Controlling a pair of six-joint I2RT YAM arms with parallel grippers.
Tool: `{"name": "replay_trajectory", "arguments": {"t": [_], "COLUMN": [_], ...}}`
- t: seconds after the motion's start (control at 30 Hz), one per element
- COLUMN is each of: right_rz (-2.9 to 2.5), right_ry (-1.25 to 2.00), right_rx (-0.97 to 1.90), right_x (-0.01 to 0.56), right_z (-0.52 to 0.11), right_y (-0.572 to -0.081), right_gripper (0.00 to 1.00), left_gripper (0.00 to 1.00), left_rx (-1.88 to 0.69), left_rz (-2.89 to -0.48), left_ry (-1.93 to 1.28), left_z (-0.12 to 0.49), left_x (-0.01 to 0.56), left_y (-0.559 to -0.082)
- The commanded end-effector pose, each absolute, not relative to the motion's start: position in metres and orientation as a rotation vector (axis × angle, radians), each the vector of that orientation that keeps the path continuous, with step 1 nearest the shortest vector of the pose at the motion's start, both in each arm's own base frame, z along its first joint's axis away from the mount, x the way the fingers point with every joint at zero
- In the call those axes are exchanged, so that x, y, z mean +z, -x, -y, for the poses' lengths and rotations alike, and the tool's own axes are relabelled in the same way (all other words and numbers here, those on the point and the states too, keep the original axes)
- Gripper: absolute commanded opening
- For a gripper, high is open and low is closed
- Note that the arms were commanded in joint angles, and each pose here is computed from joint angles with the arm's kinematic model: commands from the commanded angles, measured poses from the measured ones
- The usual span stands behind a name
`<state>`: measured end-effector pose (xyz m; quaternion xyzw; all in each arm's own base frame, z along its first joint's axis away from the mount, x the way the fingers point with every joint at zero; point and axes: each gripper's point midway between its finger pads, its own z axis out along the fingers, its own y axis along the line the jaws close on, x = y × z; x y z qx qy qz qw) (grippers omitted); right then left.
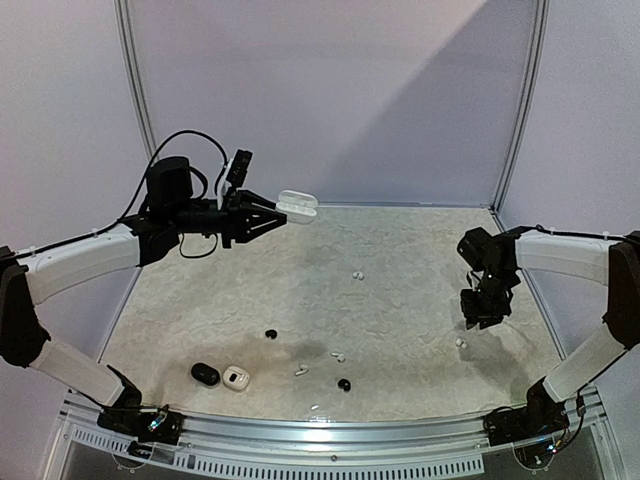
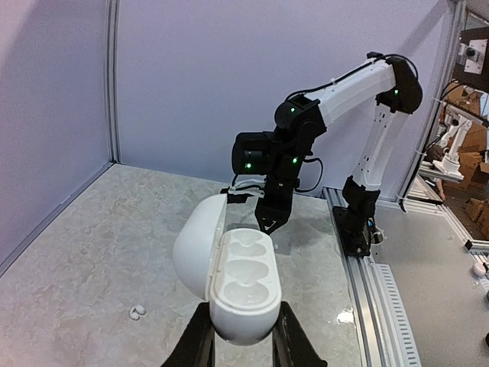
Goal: Insert the wireless bluetooth earbuds into the charging case
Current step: Pick up the right earbud from the center of the board.
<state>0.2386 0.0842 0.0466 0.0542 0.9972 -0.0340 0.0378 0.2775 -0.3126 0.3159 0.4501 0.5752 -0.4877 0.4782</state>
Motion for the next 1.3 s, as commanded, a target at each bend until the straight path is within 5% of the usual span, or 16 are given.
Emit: {"name": "replay_trajectory", "arguments": {"t": [0.0, 1.27], "right_rz": [-3.089, -3.208], "right_ry": [-0.156, -0.240], "right_rx": [-0.053, 0.239], "right_x": [0.030, 0.013], "right_z": [-0.090, -0.117], "right_y": [-0.238, -0.186], "right_gripper": [0.29, 0.16], "left_gripper": [0.00, 0.00], "left_rx": [-1.172, -1.114], "left_rz": [-1.375, -1.343], "left_ry": [-1.107, -1.146], "left_z": [0.308, 0.308], "left_x": [0.319, 0.319], "left_y": [-0.274, -0.276]}}
